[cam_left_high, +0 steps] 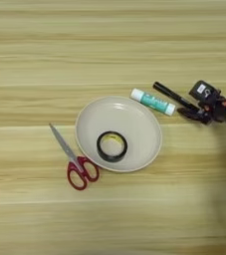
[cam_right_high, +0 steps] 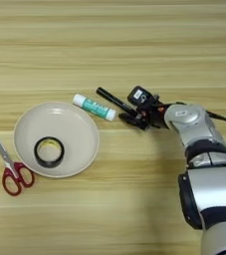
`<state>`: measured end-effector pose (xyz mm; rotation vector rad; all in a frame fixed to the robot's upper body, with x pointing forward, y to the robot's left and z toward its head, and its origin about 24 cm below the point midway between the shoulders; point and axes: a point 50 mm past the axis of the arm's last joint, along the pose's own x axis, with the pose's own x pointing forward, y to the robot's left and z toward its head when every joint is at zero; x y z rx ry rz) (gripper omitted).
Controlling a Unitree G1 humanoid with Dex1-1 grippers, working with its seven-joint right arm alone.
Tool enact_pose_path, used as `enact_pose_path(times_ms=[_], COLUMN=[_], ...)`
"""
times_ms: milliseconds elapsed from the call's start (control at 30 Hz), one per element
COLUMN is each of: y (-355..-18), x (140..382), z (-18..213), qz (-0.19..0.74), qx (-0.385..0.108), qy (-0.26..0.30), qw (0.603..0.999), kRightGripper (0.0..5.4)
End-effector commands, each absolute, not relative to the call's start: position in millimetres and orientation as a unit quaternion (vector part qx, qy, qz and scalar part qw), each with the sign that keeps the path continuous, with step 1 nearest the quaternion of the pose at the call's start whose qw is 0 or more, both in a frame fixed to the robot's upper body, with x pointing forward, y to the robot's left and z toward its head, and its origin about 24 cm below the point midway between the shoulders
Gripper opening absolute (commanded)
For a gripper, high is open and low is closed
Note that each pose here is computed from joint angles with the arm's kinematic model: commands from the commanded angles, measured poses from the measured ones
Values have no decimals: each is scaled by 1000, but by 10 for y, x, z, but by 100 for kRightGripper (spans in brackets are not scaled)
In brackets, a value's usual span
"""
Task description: Move the objects on the table
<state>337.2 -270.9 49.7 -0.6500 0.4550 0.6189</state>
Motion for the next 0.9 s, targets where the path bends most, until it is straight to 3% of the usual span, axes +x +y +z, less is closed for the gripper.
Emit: enact_pose_path(times_ms=[33,367,900], y=[-2726,-2712,-2811], x=[3590,3619,3643], z=[958,1032,1242], qz=[264,262,237], qx=[-340,-347,-386], qy=[148,133,106], qw=[890,891,885], kRightGripper=[403,532,537])
